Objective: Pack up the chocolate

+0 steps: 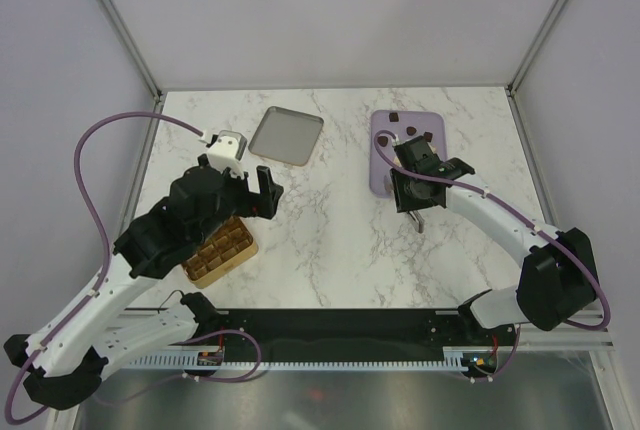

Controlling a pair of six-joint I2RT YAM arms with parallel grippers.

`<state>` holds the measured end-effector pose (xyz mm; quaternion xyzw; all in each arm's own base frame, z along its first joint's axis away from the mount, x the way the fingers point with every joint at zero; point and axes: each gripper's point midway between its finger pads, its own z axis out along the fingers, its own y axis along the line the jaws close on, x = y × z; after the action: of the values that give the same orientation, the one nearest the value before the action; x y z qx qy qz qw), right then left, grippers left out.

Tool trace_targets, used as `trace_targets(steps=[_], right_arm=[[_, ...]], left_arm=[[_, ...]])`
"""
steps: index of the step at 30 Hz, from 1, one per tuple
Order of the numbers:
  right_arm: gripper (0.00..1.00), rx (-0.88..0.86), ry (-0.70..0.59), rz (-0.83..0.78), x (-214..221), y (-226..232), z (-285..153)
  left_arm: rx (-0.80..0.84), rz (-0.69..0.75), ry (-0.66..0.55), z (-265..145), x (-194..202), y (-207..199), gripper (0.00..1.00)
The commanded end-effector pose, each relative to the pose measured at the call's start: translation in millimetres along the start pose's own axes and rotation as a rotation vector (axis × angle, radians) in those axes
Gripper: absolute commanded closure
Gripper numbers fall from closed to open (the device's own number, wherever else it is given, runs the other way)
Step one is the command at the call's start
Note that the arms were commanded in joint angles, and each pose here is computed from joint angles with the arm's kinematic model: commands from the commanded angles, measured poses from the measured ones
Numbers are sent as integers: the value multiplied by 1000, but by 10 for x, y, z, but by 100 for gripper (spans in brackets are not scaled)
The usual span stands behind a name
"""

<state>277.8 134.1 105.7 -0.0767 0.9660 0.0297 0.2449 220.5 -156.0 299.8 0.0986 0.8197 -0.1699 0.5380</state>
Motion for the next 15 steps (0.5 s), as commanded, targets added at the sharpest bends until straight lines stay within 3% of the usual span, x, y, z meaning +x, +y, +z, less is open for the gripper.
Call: trace_targets(steps=[1,15], right_arm=[[58,1,-53,16,-158,1,-106],[60,-24,-155,19,-662,113,-258]], left_arm=[[45,9,-67,-45,-265,-101,0],[122,27,-100,-84,-639,-323,0]])
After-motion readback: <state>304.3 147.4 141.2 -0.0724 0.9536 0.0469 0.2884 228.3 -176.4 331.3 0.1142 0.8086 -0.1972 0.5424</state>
